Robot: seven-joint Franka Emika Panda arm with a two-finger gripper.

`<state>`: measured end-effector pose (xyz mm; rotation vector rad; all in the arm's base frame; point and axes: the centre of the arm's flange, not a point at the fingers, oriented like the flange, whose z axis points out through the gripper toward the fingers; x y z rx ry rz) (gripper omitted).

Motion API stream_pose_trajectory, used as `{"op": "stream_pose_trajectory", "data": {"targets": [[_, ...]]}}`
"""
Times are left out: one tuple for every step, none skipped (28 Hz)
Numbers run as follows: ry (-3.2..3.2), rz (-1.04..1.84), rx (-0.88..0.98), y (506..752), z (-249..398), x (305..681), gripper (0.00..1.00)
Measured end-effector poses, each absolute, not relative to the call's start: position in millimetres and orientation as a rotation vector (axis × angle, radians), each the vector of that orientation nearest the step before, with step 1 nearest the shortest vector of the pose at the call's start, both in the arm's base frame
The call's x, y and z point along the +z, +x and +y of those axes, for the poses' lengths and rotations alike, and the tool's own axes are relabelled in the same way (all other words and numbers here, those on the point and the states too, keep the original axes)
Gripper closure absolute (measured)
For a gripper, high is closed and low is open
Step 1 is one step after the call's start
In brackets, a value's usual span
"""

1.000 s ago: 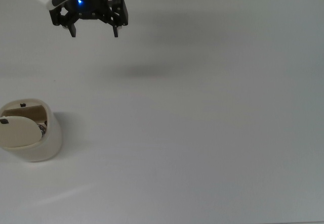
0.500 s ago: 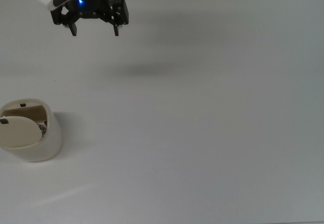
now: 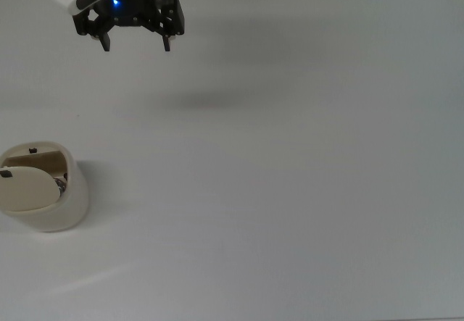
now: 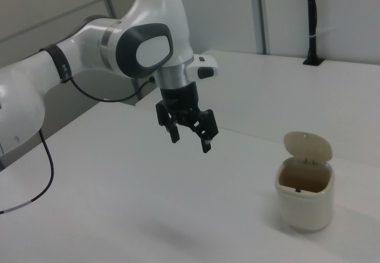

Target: Open the trash can

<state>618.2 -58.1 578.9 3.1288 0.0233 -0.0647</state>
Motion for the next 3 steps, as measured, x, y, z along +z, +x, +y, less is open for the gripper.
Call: {"op": "stream_pose_trajectory", "data": {"targets": [[3.129,0.023,-0.065,618.2,-58.1,578.9,0.00],[3.129,0.023,-0.065,618.2,-58.1,578.8,0.00],[3.129,0.023,-0.065,618.2,-58.1,578.7,0.00]]}}
